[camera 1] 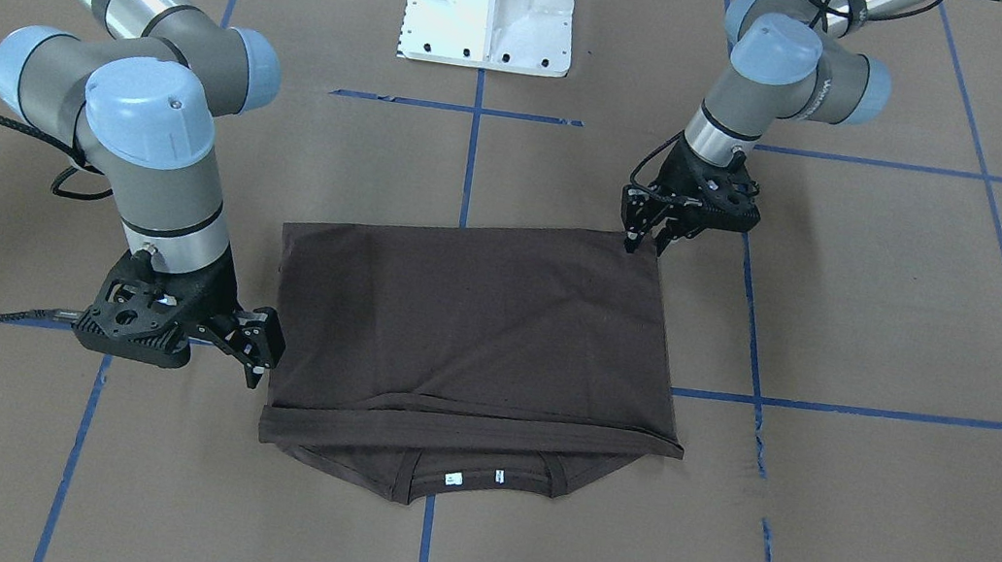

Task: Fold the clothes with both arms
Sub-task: 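Open both grippers and draw them back from the folded shirt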

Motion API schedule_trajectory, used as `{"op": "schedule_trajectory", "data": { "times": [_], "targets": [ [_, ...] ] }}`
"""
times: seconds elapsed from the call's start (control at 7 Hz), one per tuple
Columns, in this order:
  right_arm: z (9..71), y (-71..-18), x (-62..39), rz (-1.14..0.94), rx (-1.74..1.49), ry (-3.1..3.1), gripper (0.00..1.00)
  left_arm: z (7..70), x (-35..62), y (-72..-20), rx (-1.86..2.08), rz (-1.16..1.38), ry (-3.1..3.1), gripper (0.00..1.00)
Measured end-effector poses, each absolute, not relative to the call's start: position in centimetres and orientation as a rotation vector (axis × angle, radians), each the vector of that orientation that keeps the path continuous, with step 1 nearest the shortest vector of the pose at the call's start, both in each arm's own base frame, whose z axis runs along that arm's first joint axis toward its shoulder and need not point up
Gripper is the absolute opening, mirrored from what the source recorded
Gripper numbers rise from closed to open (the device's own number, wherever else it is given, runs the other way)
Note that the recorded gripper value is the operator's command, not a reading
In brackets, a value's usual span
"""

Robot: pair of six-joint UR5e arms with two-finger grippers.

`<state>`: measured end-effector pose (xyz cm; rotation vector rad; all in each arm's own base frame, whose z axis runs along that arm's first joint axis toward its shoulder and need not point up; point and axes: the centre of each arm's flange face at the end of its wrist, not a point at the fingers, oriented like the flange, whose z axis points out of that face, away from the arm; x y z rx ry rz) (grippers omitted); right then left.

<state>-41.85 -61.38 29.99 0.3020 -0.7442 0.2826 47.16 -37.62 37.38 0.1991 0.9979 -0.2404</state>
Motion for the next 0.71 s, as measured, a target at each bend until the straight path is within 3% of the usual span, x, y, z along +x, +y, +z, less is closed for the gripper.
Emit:
{"op": "schedule_trajectory", "data": {
  "times": [0.14,0.71],
  "targets": [
    [30.09,-61.36,-41.84,0.283,0.301,-0.743,1.0,37.4,47.33,-37.4,0.198,-0.236,0.997,0.0],
    [30.25,-61.35,-41.81,0.285,0.301,-0.741,1.0,38.29,46.69,-37.26,0.212,-0.214,0.974,0.0]
  ]
}}
